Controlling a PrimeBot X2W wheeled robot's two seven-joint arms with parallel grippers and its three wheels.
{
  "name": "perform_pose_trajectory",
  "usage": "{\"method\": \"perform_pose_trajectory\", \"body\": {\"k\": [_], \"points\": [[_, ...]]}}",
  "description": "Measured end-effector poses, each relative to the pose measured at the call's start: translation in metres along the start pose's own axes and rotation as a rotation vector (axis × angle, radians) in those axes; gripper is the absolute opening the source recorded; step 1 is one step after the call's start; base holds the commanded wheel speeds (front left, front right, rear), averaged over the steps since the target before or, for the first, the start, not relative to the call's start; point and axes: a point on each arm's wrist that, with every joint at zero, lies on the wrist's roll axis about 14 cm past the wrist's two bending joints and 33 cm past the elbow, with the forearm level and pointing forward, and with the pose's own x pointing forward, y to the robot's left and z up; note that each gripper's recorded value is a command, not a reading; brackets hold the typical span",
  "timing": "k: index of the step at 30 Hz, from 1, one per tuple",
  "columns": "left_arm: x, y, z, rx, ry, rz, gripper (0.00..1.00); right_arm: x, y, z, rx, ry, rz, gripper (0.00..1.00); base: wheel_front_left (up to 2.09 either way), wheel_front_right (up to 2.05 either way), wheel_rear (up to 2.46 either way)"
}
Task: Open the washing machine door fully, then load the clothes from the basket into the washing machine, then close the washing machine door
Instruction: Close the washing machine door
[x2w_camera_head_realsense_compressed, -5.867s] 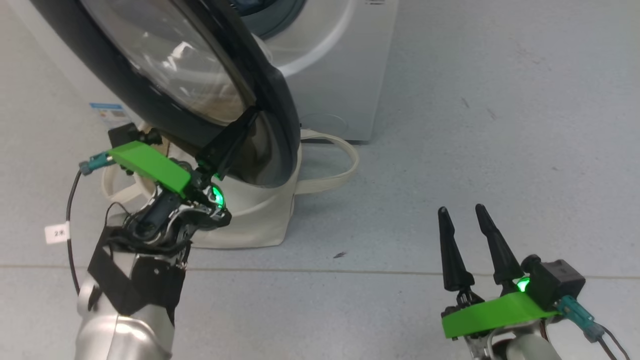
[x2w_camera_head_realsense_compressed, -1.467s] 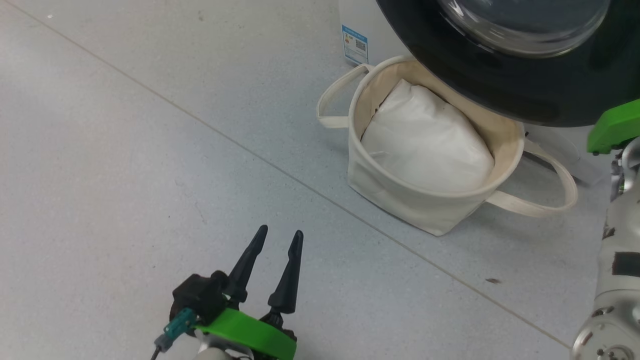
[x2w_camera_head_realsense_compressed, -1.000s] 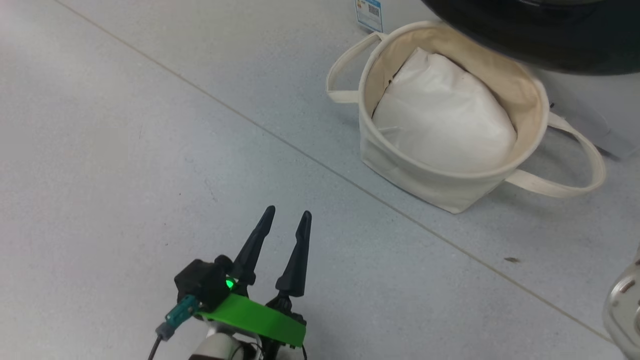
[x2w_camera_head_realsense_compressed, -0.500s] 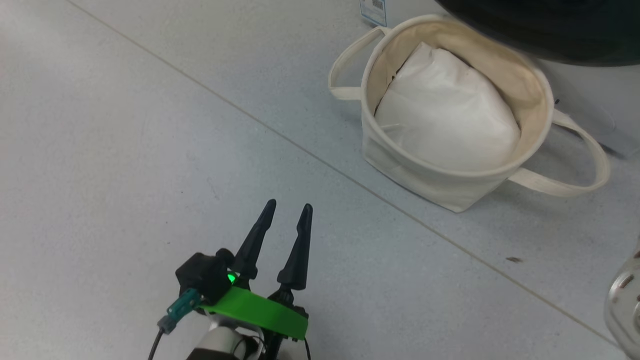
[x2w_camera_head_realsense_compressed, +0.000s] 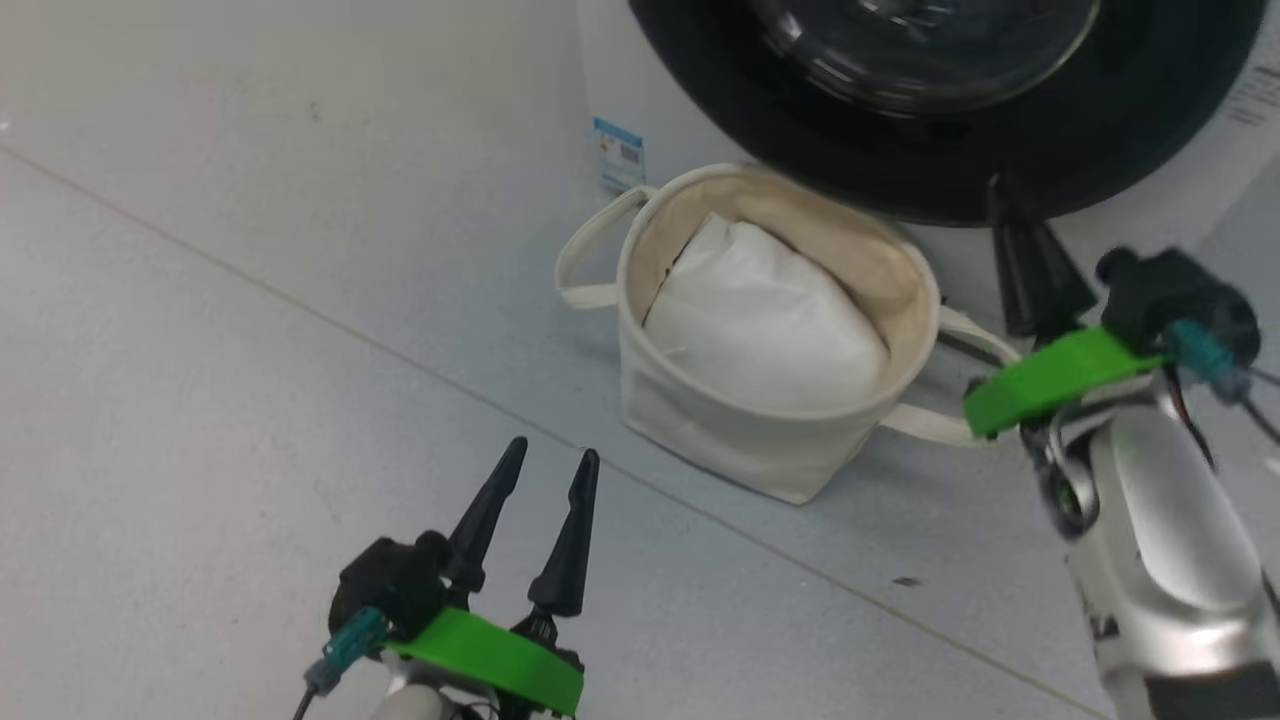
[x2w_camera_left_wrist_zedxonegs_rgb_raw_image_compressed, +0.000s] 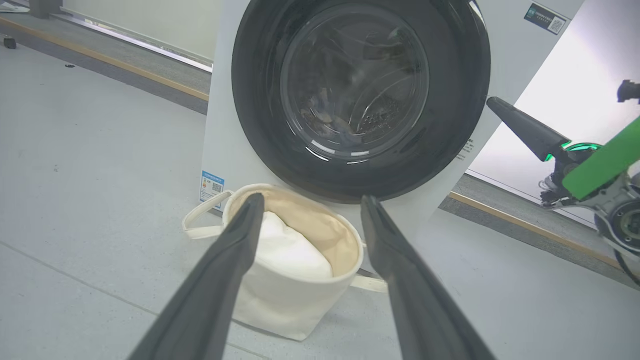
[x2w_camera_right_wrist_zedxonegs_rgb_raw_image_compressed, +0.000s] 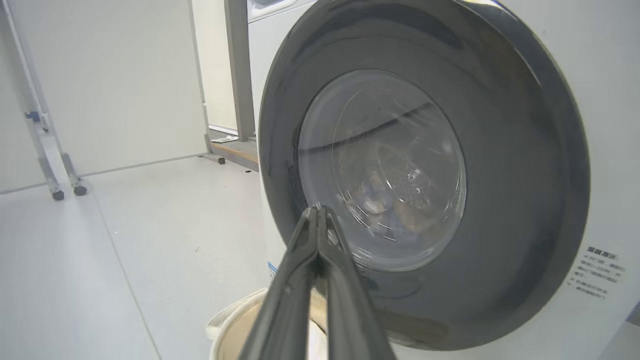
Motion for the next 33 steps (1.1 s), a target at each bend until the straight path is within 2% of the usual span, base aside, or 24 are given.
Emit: {"method": "perform_pose_trajectory", "body": {"k": [2,5,10,13,14,19,22,24,25,26,27,33], "points": [[-0.005,-0.008,-0.005,-0.002,0.011,-0.029,1.00,-0.025,0.006,0.003,-0.001,0.001,0.023,0.00,0.00,0.00,0.00],[-0.010,-0.016,-0.010,0.000,0.021,-0.060,1.00,-0.062,0.003,0.012,-0.015,-0.013,0.022,0.11,0.00,0.00,0.00],[-0.006,-0.034,-0.001,0.006,-0.015,-0.140,1.00,-0.101,-0.014,0.046,-0.020,-0.094,-0.065,0.07,0.00,0.00,0.00],[-0.005,-0.043,0.012,0.000,-0.057,-0.170,1.00,-0.126,-0.015,0.050,-0.011,-0.098,-0.107,0.07,0.00,0.00,0.00],[-0.006,-0.043,0.015,-0.005,-0.067,-0.175,1.00,-0.134,-0.015,0.048,-0.009,-0.089,-0.119,0.04,0.00,0.00,0.00],[-0.015,-0.050,0.007,-0.013,-0.049,-0.205,1.00,-0.174,-0.029,0.049,0.008,-0.077,-0.233,0.06,0.00,0.00,0.00],[-0.015,-0.059,0.006,-0.018,-0.045,-0.235,1.00,-0.195,-0.043,0.049,0.009,-0.074,-0.310,0.11,0.00,0.00,0.00],[-0.014,-0.065,0.005,-0.023,-0.044,-0.257,1.00,-0.209,-0.055,0.047,0.009,-0.062,-0.363,0.17,0.00,0.00,0.00],[-0.013,-0.068,0.005,-0.024,-0.043,-0.265,1.00,-0.217,-0.060,0.045,0.008,-0.056,-0.389,0.25,0.00,0.00,0.00],[-0.012,-0.070,0.004,-0.024,-0.041,-0.271,1.00,-0.223,-0.066,0.045,0.009,-0.055,-0.415,0.86,0.00,0.00,0.00],[-0.011,-0.071,0.004,-0.024,-0.039,-0.276,1.00,-0.228,-0.071,0.047,0.008,-0.059,-0.440,1.00,0.00,0.00,0.00],[-0.006,-0.076,-0.007,-0.027,-0.006,-0.281,1.00,-0.256,-0.095,0.033,0.058,-0.027,-0.554,1.00,0.00,0.00,0.00]]}}
